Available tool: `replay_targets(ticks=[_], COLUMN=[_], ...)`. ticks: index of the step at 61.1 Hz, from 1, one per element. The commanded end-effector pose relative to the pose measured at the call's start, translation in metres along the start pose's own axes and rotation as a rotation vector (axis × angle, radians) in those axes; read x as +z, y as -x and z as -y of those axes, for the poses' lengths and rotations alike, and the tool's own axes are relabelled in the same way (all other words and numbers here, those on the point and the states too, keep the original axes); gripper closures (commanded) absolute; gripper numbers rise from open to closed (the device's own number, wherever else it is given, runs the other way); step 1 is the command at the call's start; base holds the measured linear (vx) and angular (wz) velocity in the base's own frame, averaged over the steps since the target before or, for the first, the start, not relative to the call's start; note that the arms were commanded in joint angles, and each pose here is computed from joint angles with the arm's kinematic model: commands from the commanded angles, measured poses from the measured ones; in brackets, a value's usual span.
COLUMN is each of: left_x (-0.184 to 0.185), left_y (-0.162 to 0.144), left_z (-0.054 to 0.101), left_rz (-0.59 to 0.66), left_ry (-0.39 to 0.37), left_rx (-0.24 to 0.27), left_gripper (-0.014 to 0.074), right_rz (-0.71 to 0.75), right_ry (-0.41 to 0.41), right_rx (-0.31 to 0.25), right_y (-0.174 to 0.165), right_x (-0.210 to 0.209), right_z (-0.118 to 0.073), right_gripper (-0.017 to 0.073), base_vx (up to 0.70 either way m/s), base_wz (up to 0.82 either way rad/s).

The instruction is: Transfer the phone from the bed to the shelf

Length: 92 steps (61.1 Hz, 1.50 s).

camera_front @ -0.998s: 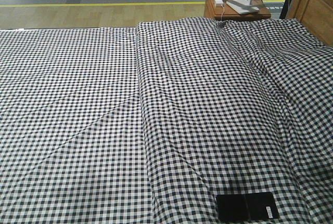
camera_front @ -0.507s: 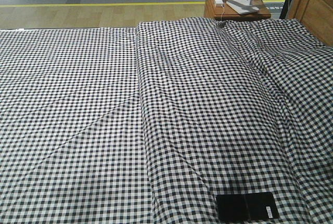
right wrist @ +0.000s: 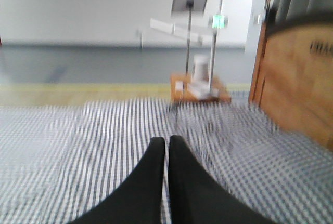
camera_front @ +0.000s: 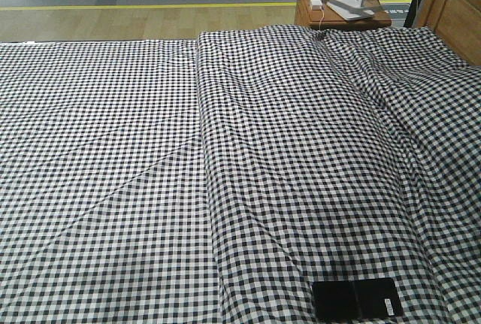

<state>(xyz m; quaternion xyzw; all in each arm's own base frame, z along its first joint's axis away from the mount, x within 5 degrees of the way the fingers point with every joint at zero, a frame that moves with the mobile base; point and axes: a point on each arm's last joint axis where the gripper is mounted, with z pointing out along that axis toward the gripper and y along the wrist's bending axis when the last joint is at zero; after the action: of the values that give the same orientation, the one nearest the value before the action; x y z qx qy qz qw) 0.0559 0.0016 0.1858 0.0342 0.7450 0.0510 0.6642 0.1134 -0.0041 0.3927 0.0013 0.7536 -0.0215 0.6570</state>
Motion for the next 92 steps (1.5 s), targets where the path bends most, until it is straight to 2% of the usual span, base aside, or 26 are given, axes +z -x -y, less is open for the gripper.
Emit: replay_targets(ticks=[1,8,12,20,27,42,54,74,81,87,92], left_x=[-0.003,-0.003,-0.003,-0.003,-0.003,-0.003,-0.003,-0.003,-0.003,-0.003,-0.003], left_y=[0.014,0.014,0.014,0.014,0.014,0.014,0.014,0.014,0.014,0.014,0.014], left_z=[-0.002,-0.002,-0.002,-0.002,-0.002,-0.002,-0.002,-0.002,-0.002,-0.002,-0.002], left_rz=[0.101,0.101,0.101,0.101,0.101,0.101,0.101,0.101,0.101,0.101,0.101], left_ry=[0.016,0.016,0.016,0.016,0.016,0.016,0.016,0.016,0.016,0.016,0.016], left_rx=[-0.015,-0.015,-0.015,-0.015,-0.015,-0.015,-0.015,-0.015,-0.015,-0.015,-0.015], left_gripper=[0.0592,0.0592,0.0592,0.0592,0.0592,0.0592,0.0592,0.0592,0.0592,0.0592,0.0592], right_rz=[-0.029,-0.103,-0.128,-0.153,-0.160,-0.179,-0.283,-0.585,-0.636,-0.671,-0.693], right_ry=[-0.009,-0.006,-0.005,-0.003,-0.005,-0.005,-0.015,-0.153,-0.213,-0.282,-0.306], right_rx=[-0.011,-0.010,-0.010,-0.009,0.015,0.028,0.090,0.024,0.052,0.093,0.114], right_y=[0.005,-0.002,-0.005,-0.008,-0.009,-0.010,0.005,0.015,0.011,0.004,-0.005], right_x=[0.019,0.037,0.044,0.050,0.054,0.053,0.053,0.100,0.121,0.132,0.140], right_z=[0.002,0.002,0.002,0.002,0.002,0.002,0.002,0.017,0.032,0.057,0.078], right_gripper=[0.0508,0.0413,0.0316,0.0047,-0.0172,-0.0153,-0.0148,-0.0134,-0.0129,-0.0125,-0.0120], base_vx=[0.00,0.00,0.00,0.00,0.00,0.00,0.00,0.00,0.00,0.00,0.00], base_wz=[0.00,0.00,0.00,0.00,0.00,0.00,0.00,0.00,0.00,0.00,0.00])
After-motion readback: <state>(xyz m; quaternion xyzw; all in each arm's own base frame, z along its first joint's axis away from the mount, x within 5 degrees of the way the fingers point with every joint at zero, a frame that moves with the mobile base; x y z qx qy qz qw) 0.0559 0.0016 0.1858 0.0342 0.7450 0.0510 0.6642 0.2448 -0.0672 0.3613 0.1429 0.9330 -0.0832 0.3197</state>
